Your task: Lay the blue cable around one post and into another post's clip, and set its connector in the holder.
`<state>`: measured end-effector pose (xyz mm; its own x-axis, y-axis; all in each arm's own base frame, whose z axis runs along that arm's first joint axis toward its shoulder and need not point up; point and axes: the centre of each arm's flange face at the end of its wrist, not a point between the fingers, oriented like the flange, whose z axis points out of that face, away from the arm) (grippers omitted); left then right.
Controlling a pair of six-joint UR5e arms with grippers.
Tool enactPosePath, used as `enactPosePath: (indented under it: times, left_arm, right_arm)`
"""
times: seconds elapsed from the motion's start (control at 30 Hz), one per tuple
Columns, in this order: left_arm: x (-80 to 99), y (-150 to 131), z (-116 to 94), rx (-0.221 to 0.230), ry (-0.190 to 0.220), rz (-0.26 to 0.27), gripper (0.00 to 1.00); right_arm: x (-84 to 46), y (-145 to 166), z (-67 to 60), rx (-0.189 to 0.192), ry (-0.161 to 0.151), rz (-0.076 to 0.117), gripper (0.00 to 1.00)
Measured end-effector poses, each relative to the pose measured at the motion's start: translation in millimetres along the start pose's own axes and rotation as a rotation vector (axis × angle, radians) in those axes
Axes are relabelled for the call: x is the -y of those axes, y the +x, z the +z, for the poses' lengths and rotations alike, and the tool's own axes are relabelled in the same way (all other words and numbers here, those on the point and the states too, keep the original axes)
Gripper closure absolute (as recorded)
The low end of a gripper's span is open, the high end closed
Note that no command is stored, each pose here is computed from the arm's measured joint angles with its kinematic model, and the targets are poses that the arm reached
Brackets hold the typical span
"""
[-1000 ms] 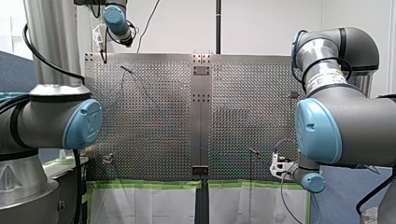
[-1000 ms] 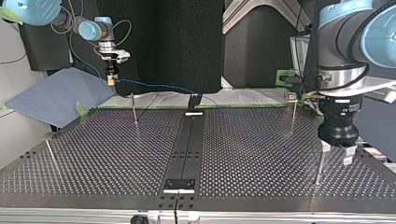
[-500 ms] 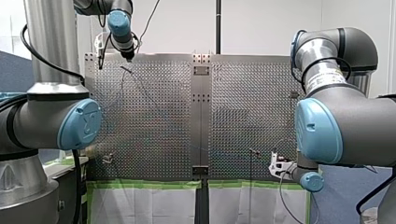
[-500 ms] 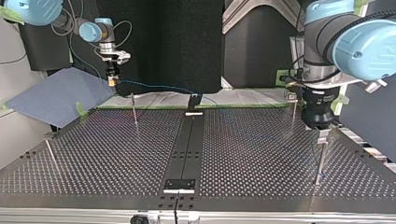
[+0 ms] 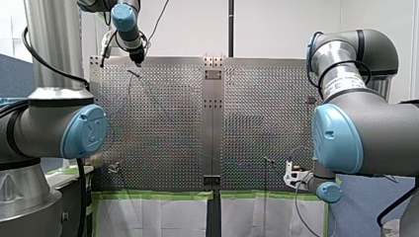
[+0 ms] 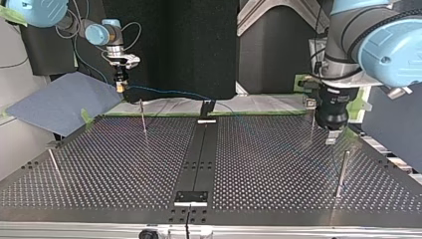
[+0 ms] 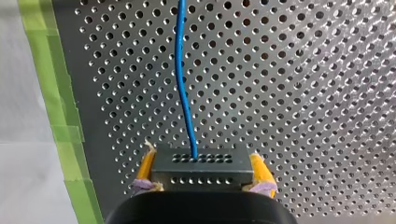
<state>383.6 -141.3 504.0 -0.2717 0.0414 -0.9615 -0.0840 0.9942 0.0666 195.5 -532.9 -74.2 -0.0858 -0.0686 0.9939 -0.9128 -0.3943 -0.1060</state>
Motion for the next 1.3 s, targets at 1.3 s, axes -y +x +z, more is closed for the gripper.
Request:
enactPosePath:
  times: [1.3]
  left_arm:
    - [-27.5, -3, -37, -0.052, -0.221, -0.115, 0.00]
  right_arm:
    - [3.5, -1, -0.3, 0.005, 0.005, 0.001, 1.00]
